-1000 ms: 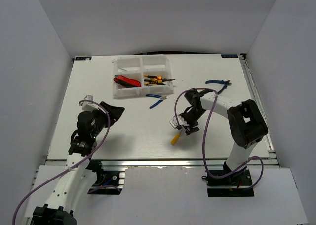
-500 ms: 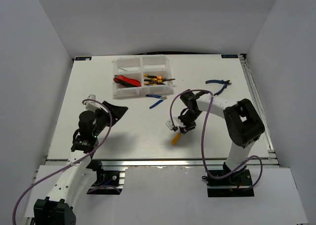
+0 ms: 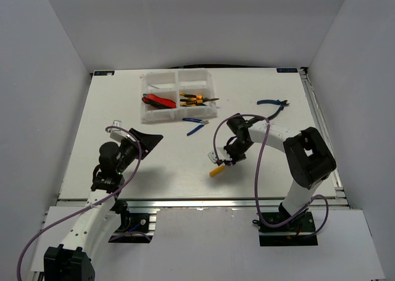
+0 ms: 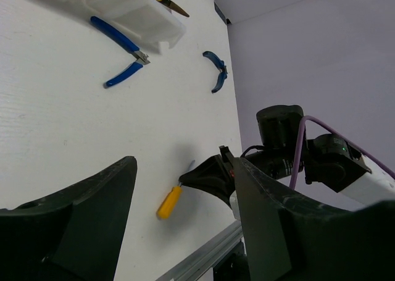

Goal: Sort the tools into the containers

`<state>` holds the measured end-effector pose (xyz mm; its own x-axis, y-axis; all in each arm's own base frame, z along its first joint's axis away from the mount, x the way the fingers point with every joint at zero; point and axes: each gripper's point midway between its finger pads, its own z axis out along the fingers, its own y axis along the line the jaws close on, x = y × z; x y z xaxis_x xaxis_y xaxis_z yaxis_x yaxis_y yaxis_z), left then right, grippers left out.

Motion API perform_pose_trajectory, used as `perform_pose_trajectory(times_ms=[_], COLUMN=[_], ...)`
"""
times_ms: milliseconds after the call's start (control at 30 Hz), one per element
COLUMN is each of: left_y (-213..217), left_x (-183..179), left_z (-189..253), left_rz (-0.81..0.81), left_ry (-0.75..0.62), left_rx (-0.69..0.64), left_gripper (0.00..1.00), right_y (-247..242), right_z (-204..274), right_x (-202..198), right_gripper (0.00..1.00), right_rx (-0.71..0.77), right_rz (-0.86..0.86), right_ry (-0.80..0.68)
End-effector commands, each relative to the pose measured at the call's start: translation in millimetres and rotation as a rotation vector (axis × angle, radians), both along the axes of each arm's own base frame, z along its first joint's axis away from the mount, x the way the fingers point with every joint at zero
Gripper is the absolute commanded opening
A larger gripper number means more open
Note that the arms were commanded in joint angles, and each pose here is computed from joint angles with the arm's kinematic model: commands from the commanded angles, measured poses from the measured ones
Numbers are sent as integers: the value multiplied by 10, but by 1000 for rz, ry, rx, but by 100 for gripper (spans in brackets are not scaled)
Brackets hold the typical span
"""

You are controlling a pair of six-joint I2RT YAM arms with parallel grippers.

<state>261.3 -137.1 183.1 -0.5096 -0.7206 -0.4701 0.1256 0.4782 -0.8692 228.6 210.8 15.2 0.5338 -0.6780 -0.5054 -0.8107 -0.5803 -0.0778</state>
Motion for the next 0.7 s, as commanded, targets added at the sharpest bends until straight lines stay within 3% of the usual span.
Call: perform_pose_trajectory(times_ms=[0,133,333,667], left_y=[-51,-46,-44,-166], left_x=[-15,12,54,125], left_z=[155,250,476,689], left_rz=[-31,-20,0,-23], left_ry=[-57,-82,-146,-208], left_rx=[-30,-53,-139,-286], left_gripper=[75,74,74,73], right_y=[-225,-139,112,734], right_z=[-97,85,559,1425], right_x=[-155,-225,-256,-58], right_gripper=[7,0,0,0], right_rx=[-91,-33,71,281], right_rz=[-75,-193,-467,-744], right_ry=[53,105,272,574])
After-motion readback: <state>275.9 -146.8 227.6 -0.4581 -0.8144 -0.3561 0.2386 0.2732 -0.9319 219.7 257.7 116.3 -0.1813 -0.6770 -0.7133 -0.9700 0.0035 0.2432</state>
